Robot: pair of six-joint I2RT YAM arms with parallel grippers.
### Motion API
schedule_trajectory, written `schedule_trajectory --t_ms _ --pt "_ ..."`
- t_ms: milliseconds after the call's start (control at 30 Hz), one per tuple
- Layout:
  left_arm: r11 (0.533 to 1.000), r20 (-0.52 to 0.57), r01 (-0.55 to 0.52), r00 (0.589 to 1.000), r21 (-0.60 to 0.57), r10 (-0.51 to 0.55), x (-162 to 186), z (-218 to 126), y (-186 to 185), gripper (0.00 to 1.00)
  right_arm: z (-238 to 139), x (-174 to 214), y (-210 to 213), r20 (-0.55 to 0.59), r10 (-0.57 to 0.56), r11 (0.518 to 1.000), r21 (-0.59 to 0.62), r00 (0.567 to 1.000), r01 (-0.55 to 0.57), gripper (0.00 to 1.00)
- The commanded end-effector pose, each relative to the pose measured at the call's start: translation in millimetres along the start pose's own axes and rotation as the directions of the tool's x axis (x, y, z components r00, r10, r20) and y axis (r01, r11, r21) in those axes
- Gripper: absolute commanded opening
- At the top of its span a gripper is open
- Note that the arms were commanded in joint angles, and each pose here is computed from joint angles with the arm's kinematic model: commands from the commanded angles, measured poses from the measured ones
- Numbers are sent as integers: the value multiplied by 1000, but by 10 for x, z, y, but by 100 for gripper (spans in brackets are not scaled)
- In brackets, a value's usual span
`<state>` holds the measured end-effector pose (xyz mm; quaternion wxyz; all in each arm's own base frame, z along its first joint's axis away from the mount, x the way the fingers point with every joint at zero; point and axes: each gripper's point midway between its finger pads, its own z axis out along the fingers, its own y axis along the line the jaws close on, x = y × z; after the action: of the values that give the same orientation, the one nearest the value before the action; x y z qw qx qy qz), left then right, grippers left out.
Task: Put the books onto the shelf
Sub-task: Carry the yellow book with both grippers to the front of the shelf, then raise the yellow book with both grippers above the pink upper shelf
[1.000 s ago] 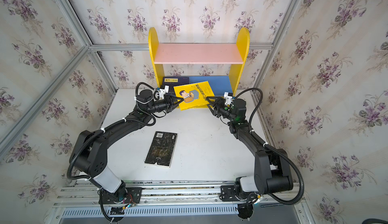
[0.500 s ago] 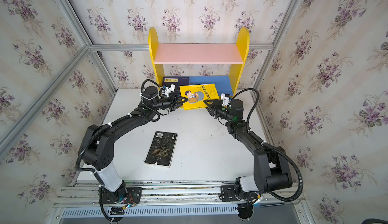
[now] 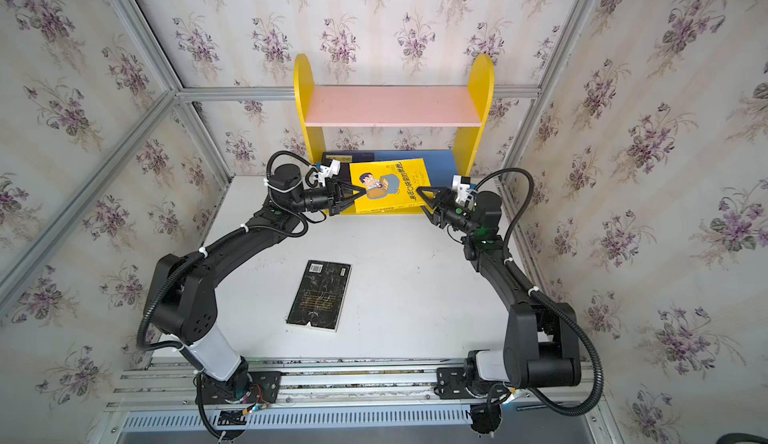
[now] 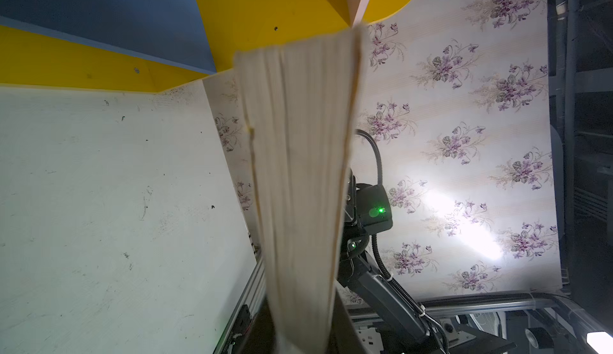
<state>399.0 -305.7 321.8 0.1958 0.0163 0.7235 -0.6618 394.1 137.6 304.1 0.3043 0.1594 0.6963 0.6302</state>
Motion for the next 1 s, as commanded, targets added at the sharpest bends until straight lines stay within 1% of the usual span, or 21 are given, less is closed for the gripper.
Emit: schedule_trajectory --t_ms 0,100,200,333,467,633,767,867,900,967 --pt "997 -48 -71 996 15 72 71 -46 -125 14 -9 113 217 -94 -69 997 -52 993 64 53" --pt "994 -72 -106 992 0 106 106 -80 -164 14 -3 165 300 -141 -80 995 -75 987 70 50" --pt "993 -78 -116 990 -1 116 89 -127 -197 14 -9 195 356 -166 -90 993 -86 982 77 46" --pt "993 -64 -122 991 0 122 38 -199 -226 14 -33 248 389 -187 -93 993 -89 978 77 36" --pt "991 -66 -131 989 8 131 20 -231 -256 14 -59 286 391 -195 -89 994 -81 977 74 22" --pt "990 -61 -137 989 13 138 -5 -250 -300 14 -83 312 411 -197 -96 993 -80 976 81 12" --pt "987 -37 -158 987 11 158 -29 -292 -381 18 -80 289 462 -190 -106 992 -86 976 91 8" --pt "986 9 -167 986 -9 167 -82 -379 -410 28 -65 212 558 -157 -132 988 -101 979 117 7" --pt "985 30 -169 985 -20 169 -107 -417 -419 38 -56 181 588 -145 -140 986 -106 979 126 6" --pt "984 86 -170 981 -56 175 -154 -523 -409 53 -38 113 675 -120 -164 981 -125 979 149 5"
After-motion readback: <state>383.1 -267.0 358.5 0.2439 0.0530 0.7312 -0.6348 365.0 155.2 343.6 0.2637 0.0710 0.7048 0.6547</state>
